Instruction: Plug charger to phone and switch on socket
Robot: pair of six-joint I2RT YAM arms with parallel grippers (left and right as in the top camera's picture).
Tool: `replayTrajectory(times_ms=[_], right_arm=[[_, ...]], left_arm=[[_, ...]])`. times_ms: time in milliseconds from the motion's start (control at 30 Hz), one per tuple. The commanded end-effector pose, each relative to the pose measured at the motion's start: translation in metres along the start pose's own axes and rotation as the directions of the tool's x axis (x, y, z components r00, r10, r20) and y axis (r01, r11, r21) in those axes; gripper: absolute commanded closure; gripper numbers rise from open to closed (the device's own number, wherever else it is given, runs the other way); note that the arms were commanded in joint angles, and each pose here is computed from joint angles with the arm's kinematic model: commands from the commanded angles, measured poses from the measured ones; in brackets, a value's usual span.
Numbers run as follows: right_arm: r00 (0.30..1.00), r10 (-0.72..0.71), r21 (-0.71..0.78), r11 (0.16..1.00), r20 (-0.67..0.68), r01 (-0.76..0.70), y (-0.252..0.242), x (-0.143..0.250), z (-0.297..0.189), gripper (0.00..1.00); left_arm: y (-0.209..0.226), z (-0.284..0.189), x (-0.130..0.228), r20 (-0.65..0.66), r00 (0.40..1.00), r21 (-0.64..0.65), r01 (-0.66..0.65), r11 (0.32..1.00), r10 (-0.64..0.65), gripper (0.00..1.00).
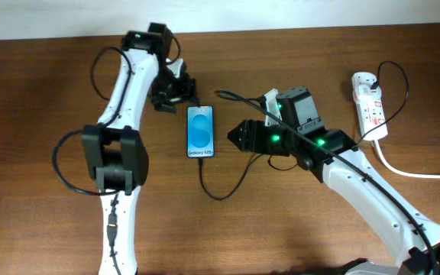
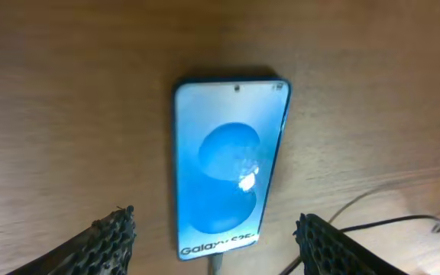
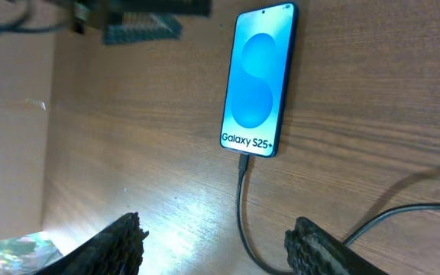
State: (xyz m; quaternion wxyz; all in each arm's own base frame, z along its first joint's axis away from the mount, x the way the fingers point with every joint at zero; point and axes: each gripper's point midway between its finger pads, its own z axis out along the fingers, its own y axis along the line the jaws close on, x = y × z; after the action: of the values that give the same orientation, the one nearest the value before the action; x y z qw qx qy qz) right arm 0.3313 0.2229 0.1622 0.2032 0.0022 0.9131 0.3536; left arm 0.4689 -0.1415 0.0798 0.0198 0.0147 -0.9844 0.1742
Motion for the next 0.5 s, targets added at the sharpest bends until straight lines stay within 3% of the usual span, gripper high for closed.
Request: replayTrajectory(times_ms=[0,133,200,400,467], right_arm=[[0.996,-0.084,-0.006,0.996,0.027,0.084,0.008,-0.010,-0.005,0.36],[0.966,-0.245,-0.019,0.969,0.080,0.247,0.038,-0.027,-0.036,0.29],[0.945,-0.306,0.007,0.952,0.113,0.307,0.054,-0.038,-0.062,0.23],[0.915,-0.356,0.151,0.932,0.190,0.331,0.075,-0.052,-0.137,0.17],[0.903,-0.368,0.165,0.927,0.221,0.337,0.083,-0.048,-0.163,0.02]], left_arm=[[0.008,-0.058,-0.023,0.139,0.990,0.018,0.023,1.000,-0.025,0.27],[0.016,-0.141,-0.030,0.323,0.946,0.042,0.024,0.999,-0.036,0.28],[0.022,-0.169,-0.033,0.402,0.915,0.048,0.020,0.999,-0.037,0.01],[0.025,-0.170,-0.034,0.403,0.914,0.049,0.027,0.998,-0.045,0.01],[0.025,-0.170,-0.034,0.403,0.914,0.049,0.027,0.998,-0.045,0.01]])
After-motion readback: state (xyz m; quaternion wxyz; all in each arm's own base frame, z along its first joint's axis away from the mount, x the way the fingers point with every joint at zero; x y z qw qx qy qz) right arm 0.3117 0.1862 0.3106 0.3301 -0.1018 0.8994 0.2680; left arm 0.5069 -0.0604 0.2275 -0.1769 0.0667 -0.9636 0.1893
